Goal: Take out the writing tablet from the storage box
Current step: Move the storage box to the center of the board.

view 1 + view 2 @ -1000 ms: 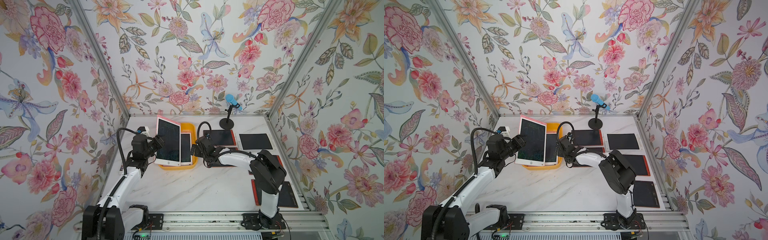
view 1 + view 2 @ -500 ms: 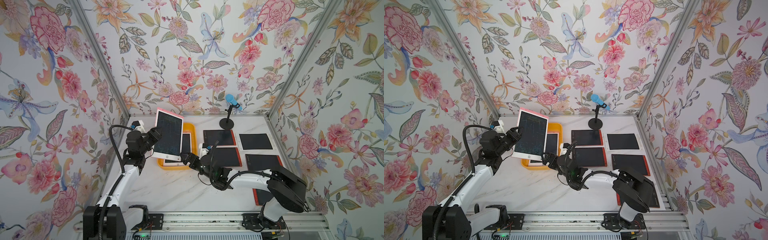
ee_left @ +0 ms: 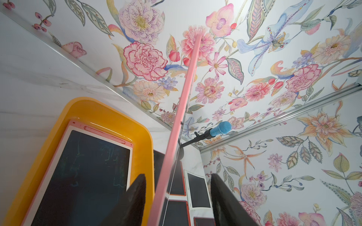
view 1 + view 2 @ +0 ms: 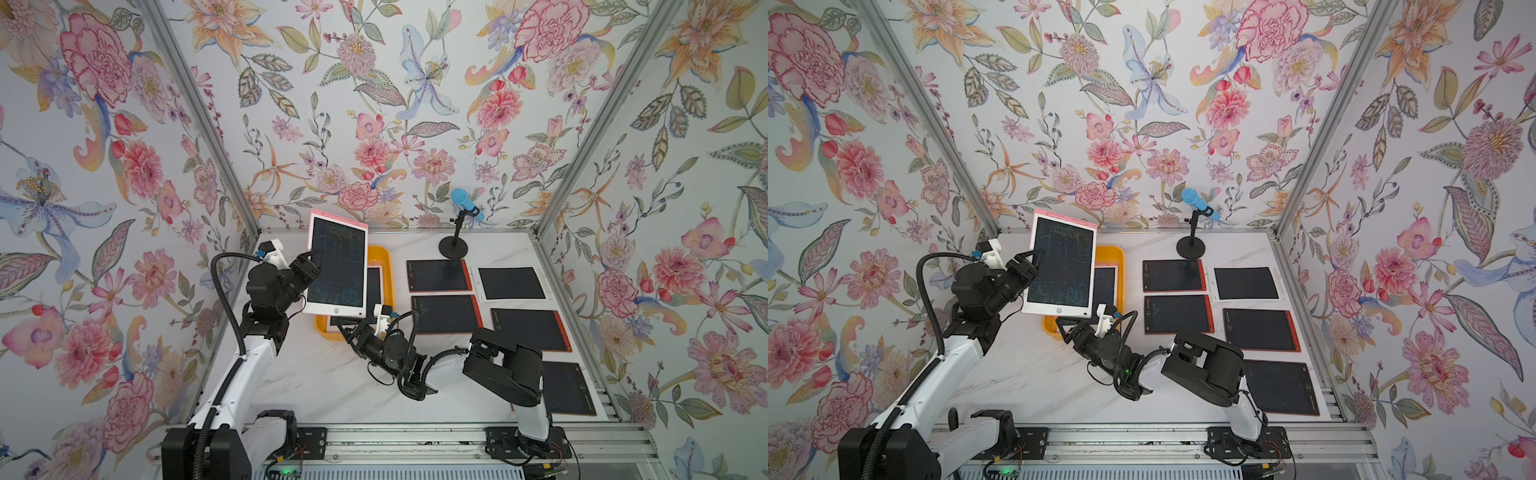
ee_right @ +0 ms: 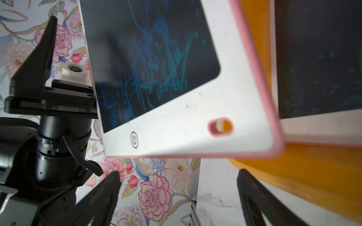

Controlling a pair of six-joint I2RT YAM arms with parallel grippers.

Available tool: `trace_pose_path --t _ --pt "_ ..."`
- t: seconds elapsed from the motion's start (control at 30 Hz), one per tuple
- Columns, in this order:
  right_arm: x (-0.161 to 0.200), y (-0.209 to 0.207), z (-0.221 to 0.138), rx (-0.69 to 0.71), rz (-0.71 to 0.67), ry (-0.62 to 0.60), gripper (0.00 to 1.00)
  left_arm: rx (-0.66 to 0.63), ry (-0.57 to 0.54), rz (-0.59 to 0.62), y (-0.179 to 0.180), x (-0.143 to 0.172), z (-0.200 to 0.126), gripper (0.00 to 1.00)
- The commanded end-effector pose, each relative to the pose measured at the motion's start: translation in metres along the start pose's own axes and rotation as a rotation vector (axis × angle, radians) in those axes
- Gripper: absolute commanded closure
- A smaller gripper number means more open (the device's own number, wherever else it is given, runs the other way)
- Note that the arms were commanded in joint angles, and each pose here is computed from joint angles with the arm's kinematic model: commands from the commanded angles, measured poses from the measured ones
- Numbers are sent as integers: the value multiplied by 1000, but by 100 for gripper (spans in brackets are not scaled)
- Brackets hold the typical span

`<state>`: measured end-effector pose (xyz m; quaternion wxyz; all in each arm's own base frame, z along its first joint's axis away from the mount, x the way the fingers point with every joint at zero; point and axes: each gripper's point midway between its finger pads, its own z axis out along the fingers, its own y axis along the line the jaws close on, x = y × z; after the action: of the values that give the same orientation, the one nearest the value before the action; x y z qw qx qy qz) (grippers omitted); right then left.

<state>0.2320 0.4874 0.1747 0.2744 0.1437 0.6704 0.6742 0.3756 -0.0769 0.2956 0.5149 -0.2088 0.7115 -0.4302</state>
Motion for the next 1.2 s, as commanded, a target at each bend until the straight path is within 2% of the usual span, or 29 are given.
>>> trace_pose_path --t 0.0,0.13,0.3,0.5,0.6,0.77,0.93,1.17 --pt "-20 39 10 -136 45 -52 9 56 6 -18 -10 4 -7 95" --pt "-27 50 13 -145 -4 -69 13 73 1 -44 -7 14 -12 95" --pt "-28 57 14 -163 6 -69 25 92 17 -3 -22 27 -19 94" --pt "-50 63 0 -166 -51 -127 42 129 44 -46 -27 51 -25 94" --pt "-63 69 -11 -167 -93 -168 45 191 42 -102 -32 61 -28 94" --pt "-82 86 -34 -167 -208 -230 48 187 26 -130 -30 66 -30 95" --pt "-100 109 -46 -192 -308 -219 53 205 39 -141 -39 75 -28 94" --pt "-100 136 -56 -199 -423 -191 63 263 60 -194 -51 82 -19 89"
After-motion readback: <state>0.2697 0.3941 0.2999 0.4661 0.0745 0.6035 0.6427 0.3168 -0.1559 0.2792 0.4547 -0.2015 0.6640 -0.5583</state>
